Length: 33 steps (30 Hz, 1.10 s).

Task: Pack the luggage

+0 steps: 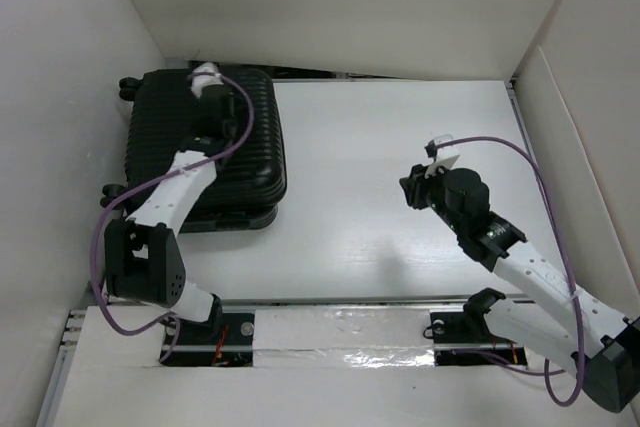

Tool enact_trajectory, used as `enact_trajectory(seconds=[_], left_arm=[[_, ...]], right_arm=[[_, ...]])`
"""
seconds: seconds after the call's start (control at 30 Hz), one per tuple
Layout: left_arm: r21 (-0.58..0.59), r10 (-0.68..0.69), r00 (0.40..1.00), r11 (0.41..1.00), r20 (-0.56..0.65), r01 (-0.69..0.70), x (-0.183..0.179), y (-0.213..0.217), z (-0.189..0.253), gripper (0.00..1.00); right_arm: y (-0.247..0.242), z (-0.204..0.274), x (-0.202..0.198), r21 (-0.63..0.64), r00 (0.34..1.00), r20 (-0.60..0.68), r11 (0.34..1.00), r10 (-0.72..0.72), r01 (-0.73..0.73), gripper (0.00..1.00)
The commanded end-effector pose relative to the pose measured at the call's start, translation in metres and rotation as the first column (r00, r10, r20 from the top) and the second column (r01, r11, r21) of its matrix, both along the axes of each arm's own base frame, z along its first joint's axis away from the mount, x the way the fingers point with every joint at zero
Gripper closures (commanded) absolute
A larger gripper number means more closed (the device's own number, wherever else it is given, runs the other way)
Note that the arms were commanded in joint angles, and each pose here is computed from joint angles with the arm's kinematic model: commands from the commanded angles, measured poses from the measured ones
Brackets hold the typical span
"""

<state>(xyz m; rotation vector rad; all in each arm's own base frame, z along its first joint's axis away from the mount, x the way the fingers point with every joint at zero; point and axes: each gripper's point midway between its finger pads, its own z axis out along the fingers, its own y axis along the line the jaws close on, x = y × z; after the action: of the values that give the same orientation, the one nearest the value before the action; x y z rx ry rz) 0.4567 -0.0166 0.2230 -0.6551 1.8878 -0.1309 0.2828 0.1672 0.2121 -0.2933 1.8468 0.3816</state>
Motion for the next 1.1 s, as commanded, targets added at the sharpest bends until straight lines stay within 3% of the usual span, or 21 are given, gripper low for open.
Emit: enact_trajectory(seconds=[0.0, 0.17, 0.23, 0.33, 0.43, 0.6, 0.7, 0.83, 0.9, 0.97, 1.07], left_arm=[[-0.267, -0.378, 0.908, 0.907, -0.182, 0.325, -0.052, -0.111, -0.054, 0.52], [-0.149, -0.294, 0.954, 0.947, -0.055, 0.283, -0.054, -0.073, 0.022, 0.49], [-0.037, -0.096, 0.995, 0.995, 0.019, 0.097, -0.053, -0.012, 0.059, 0.44], [0.067, 0.151, 0.987, 0.986, 0.055, -0.155, -0.060, 0.074, 0.083, 0.39], [0.130, 0.358, 0.933, 0.925, 0.014, -0.357, -0.064, 0.139, 0.072, 0.40], [0.234, 0.565, 0.810, 0.818, -0.159, -0.525, -0.068, 0.218, 0.020, 0.41], [0.335, 0.662, 0.707, 0.743, -0.248, -0.579, -0.090, 0.257, -0.012, 0.43], [0.484, 0.727, 0.591, 0.681, -0.350, -0.550, -0.119, 0.275, -0.054, 0.44], [0.501, 0.758, 0.545, 0.649, -0.359, -0.572, -0.134, 0.289, -0.061, 0.44], [0.480, 0.777, 0.518, 0.629, -0.358, -0.611, -0.144, 0.303, -0.060, 0.45], [0.442, 0.735, 0.552, 0.678, -0.394, -0.587, -0.144, 0.307, -0.068, 0.46]], right_arm=[[-0.001, 0.010, 0.002, 0.035, 1.000, 0.010, 0.999, 0.013, -0.014, 0.65], [-0.003, 0.012, 0.002, 0.050, 1.000, 0.026, 0.999, 0.010, -0.012, 0.64], [0.005, 0.019, -0.001, 0.067, 0.998, 0.045, 0.996, 0.054, -0.057, 0.64], [0.014, 0.020, -0.002, 0.073, 0.994, 0.048, 0.992, 0.100, -0.103, 0.64], [0.020, 0.014, -0.006, 0.059, 0.992, 0.038, 0.991, 0.120, -0.122, 0.64], [0.017, 0.011, -0.014, 0.052, 0.991, 0.051, 0.991, 0.125, -0.127, 0.64], [0.015, 0.011, -0.017, 0.067, 0.991, 0.058, 0.990, 0.120, -0.124, 0.64], [0.016, 0.014, -0.019, 0.071, 0.989, 0.066, 0.988, 0.135, -0.140, 0.64], [0.020, 0.012, -0.021, 0.068, 0.986, 0.061, 0.985, 0.152, -0.156, 0.64], [0.020, 0.008, -0.022, 0.061, 0.986, 0.054, 0.985, 0.157, -0.160, 0.64], [0.021, 0.013, -0.022, 0.079, 0.985, 0.079, 0.984, 0.154, -0.160, 0.64]])
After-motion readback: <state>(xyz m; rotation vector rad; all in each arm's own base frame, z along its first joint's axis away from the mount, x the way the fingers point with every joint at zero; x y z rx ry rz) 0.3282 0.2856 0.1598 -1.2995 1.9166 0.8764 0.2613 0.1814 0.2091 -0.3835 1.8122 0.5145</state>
